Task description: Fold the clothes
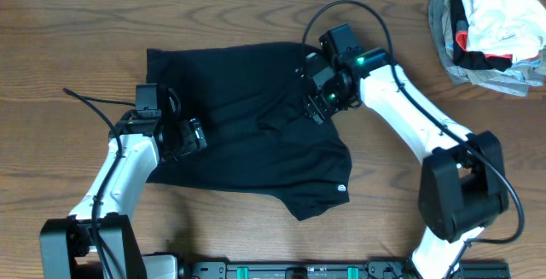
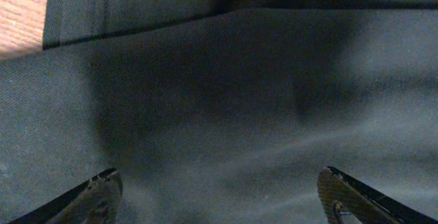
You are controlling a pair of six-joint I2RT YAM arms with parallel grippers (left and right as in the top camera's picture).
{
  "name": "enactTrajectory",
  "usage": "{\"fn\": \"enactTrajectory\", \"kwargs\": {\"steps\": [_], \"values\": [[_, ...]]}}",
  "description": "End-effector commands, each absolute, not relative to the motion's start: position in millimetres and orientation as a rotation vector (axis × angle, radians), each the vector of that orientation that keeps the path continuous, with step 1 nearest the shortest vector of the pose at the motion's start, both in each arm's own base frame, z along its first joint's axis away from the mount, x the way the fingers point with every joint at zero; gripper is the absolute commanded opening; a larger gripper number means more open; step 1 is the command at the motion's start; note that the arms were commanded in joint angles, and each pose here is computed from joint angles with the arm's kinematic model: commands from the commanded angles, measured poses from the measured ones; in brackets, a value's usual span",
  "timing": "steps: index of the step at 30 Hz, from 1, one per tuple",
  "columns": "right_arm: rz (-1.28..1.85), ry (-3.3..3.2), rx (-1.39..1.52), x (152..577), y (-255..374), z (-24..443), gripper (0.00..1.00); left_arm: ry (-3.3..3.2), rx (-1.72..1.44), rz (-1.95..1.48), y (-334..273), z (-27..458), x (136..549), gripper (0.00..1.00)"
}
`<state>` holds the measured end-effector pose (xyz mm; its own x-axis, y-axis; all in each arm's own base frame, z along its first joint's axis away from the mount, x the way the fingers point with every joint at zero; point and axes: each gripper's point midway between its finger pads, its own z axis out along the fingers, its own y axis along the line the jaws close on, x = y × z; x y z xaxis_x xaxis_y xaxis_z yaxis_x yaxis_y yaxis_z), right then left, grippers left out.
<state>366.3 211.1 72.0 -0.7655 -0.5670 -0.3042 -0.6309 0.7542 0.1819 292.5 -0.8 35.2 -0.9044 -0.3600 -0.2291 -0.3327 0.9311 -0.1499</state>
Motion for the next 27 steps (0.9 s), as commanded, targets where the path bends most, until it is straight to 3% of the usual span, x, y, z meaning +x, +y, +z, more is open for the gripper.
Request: {"fn": "enactTrajectory", "kwargs": {"steps": [1,12,15,17,19,21,27], "values": [[0.479,2.695,-1.100,359,218,50,0.71,2.838,-0.527,-0.154,-1,34,293,0.92],[0.484,2.560,-1.338,364,225,28,0.68,2.837,-0.527,-0.154,-1,34,293,0.92],[0.482,2.557,-1.355,363,225,28,0.63,2.837,-0.527,-0.154,-1,34,293,0.93],[0.488,2.581,-1.359,358,222,27,0.49,2.837,-0.527,-0.154,-1,34,293,0.92],[0.498,2.628,-1.344,351,217,26,0.18,2.837,-0.527,-0.154,-1,34,293,0.92],[0.508,2.683,-1.315,345,212,26,0.01,2.837,-0.527,-0.154,-1,34,293,0.92],[0.518,2.794,-1.144,346,193,41,0.01,2.824,-0.524,-0.156,-1,35,296,0.92]]}}
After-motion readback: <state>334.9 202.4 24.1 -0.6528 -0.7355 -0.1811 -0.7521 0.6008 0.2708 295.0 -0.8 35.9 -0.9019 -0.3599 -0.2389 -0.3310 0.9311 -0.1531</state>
